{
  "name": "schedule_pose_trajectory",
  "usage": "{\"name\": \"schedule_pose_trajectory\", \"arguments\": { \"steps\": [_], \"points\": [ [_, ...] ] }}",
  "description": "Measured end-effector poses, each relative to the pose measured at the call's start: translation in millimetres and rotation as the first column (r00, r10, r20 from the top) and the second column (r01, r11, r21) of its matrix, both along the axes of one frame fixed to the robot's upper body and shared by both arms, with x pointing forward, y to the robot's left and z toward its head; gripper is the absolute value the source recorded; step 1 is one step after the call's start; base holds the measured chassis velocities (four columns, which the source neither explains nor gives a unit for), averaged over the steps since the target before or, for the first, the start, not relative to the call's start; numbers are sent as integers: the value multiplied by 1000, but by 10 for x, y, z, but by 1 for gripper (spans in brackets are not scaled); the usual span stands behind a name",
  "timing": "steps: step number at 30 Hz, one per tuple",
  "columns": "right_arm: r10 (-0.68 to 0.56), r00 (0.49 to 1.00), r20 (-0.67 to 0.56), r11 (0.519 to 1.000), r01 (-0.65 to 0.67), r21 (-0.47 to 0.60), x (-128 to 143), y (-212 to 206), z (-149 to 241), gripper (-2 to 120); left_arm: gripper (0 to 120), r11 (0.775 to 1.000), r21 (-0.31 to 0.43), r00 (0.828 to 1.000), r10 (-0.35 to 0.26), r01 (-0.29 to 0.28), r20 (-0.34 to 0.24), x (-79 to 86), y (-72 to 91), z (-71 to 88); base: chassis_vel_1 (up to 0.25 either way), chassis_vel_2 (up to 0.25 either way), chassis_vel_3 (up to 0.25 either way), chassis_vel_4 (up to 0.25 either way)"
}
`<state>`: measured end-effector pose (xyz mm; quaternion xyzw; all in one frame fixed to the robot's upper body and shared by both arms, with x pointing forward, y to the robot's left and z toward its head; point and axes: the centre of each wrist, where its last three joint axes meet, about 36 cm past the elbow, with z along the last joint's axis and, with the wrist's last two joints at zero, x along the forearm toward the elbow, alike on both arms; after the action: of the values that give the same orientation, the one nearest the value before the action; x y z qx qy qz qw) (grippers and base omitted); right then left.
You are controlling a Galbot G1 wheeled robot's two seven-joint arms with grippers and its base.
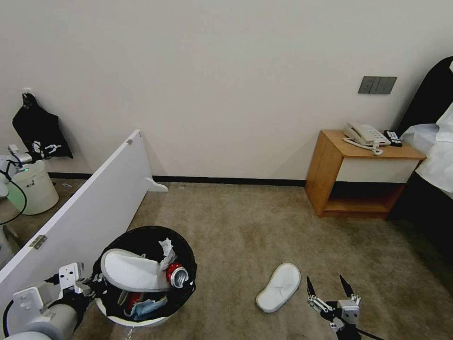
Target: Pick up the trash bin, then pick up the garbage from the floor and place it into the trash bin.
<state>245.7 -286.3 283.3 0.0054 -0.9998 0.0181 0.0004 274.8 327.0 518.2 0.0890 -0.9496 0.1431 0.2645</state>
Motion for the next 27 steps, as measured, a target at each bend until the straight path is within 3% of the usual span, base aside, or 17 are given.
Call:
{"name": "schedule_pose_trajectory", "arguments": {
  "steps": [15,23,26,27],
  "points": [
    [-42,997,-57,997,46,67,27,128,-128,100,2,1000,1,1000,4,-3,-5,-28,-2,-1,-49,42,46,-44],
    [-113,959,-261,981,150,125,40,124,-188,100,2,1000,5,1000,9,-9,-5,-49,4,10,0,0,0,0],
    [-122,924,-363,968,191,161,103,117,-171,100,2,1000,7,1000,13,-13,-5,-56,2,17,0,0,0,0],
    [-117,888,-445,960,216,180,178,115,-143,100,2,1000,8,1000,15,-15,-7,-65,2,17,0,0,0,0]
  ]
}}
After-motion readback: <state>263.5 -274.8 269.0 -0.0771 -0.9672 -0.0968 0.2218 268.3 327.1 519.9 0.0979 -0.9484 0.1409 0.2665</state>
